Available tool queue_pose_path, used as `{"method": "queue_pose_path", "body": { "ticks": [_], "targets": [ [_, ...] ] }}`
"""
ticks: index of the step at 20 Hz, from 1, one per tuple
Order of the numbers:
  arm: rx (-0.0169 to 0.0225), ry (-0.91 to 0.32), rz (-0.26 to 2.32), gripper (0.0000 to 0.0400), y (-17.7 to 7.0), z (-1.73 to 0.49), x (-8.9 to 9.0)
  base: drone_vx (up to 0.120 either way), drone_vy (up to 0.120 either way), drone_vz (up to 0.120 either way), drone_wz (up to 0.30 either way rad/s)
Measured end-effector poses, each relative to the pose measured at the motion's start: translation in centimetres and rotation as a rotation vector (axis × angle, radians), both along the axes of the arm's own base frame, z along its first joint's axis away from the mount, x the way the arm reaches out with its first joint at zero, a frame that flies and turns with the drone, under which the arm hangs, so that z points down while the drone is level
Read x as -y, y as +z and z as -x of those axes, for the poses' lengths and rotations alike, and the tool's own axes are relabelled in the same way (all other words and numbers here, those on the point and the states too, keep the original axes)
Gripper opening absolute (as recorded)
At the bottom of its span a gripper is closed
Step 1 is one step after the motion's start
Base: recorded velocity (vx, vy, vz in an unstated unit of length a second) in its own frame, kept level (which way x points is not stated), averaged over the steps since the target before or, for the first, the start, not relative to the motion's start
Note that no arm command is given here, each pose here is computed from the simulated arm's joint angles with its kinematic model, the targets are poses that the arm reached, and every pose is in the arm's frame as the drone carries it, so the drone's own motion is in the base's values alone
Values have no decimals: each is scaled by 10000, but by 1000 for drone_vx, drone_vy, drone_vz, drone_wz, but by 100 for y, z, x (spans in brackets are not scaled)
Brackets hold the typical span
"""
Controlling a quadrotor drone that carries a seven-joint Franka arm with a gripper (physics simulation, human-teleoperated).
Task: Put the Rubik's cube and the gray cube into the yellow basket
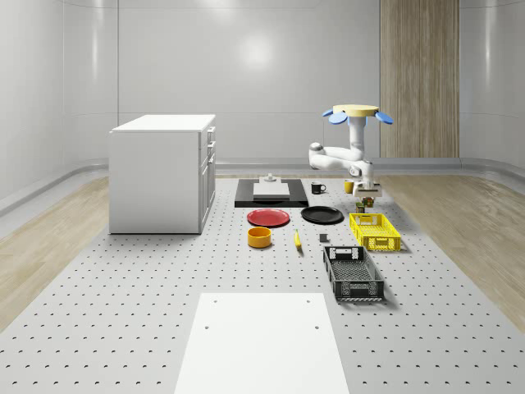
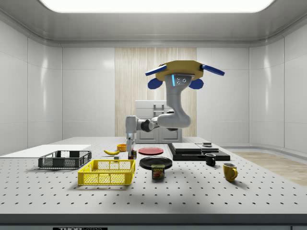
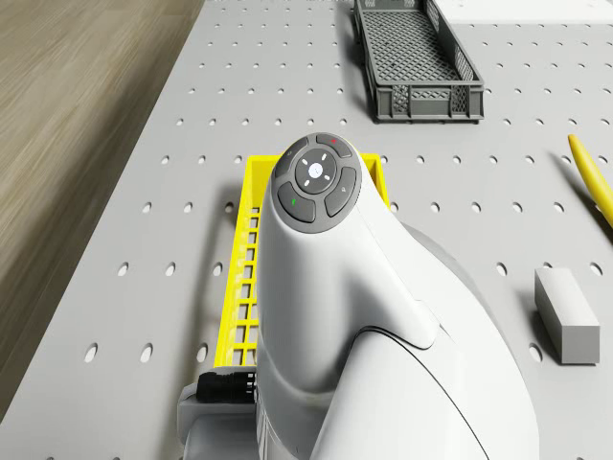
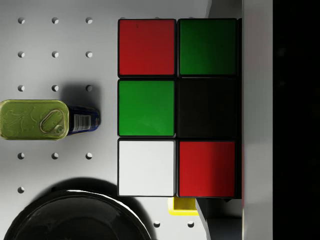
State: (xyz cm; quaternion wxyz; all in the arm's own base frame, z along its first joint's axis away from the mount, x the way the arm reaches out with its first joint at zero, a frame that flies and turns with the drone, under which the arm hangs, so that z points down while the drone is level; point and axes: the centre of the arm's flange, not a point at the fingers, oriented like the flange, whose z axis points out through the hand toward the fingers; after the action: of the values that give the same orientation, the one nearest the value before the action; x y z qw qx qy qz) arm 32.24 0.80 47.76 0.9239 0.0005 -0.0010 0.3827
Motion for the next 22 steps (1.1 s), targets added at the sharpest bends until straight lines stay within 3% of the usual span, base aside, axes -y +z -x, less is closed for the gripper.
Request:
{"method": "queue_pose_path", "body": {
  "ticks": [3,13,22],
  "targets": [
    [0,0,0,325,0,0,0,120,0,-120,0],
    [0,0,0,325,0,0,0,120,0,0,0],
    [1,2,0,325,281,0,-1,0,0,0,0]
  ]
}}
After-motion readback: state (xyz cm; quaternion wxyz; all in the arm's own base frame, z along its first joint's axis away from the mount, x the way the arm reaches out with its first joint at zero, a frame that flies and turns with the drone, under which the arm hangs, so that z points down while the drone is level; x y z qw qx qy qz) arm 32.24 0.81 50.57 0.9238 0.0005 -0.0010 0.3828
